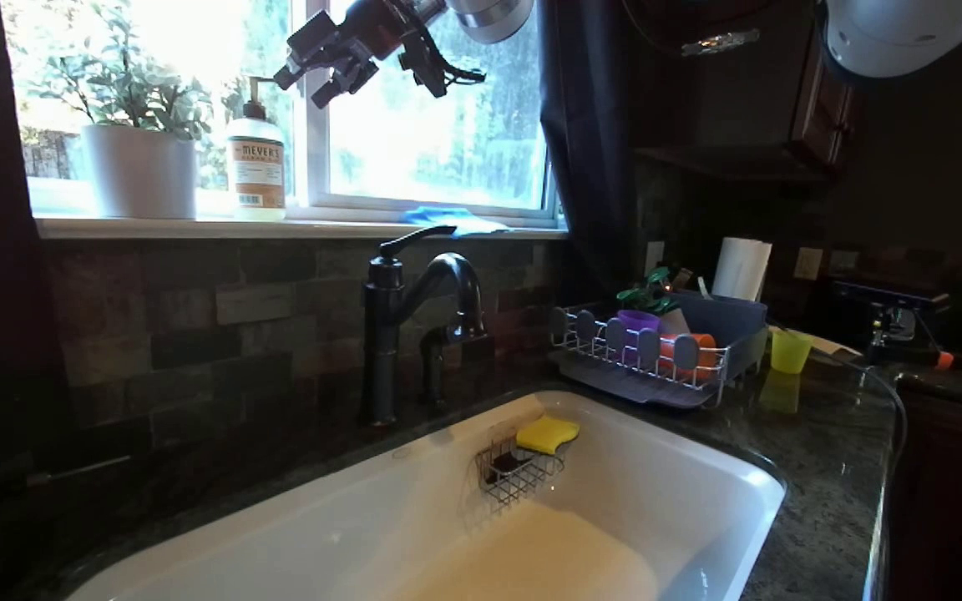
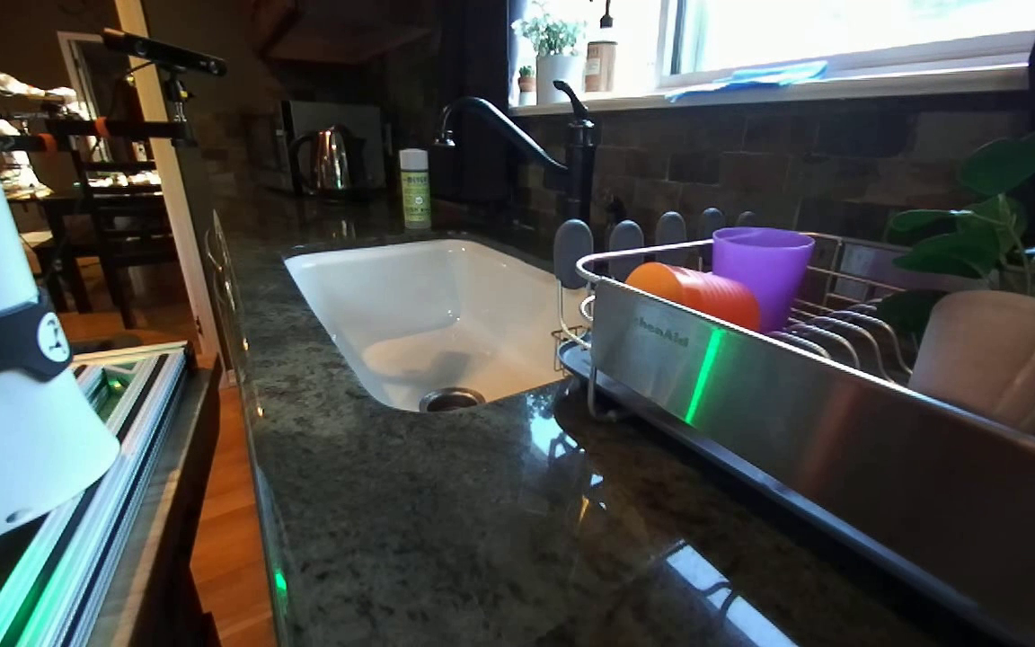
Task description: Put the pump bottle on the counter.
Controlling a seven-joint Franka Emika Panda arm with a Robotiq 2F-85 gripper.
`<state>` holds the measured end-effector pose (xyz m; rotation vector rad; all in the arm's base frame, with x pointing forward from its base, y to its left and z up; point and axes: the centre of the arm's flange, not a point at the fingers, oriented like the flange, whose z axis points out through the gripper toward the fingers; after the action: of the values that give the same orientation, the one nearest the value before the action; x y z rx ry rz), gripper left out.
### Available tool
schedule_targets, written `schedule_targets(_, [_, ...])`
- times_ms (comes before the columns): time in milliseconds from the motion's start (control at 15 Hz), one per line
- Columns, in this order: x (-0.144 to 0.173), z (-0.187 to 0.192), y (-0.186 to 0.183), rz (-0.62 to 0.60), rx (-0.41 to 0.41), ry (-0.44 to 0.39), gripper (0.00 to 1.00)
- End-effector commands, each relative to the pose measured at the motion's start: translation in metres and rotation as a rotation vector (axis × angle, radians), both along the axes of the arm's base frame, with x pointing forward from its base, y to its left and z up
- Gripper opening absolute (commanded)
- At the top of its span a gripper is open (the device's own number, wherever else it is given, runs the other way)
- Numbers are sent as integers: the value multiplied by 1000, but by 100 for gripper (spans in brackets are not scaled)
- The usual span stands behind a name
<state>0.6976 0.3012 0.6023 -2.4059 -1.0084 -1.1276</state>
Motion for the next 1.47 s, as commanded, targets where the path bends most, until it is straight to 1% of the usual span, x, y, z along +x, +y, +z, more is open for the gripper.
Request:
schedule_targets(0, [27, -5, 44, 63, -26, 12, 100])
schedule_targets(133, [28, -5, 59, 54, -49, -25, 100])
schedule_targets(333, [22, -5, 75, 13, -70, -37, 100])
schedule_targets(533, [20, -6, 81, -16, -90, -57, 100])
schedule_targets(600, [16, -7, 81, -15, -84, -65, 100])
schedule_targets(667, [3, -12, 68, 6, -75, -60, 100])
schedule_targets(800, [3, -11, 70, 2, -74, -64, 100])
schedule_targets(1000, [1, -21, 69, -4, -78, -58, 100])
schedule_targets(1267, [-2, -25, 67, -11, -79, -60, 100])
schedule_targets(1400, [-4, -25, 66, -23, -93, -61, 98])
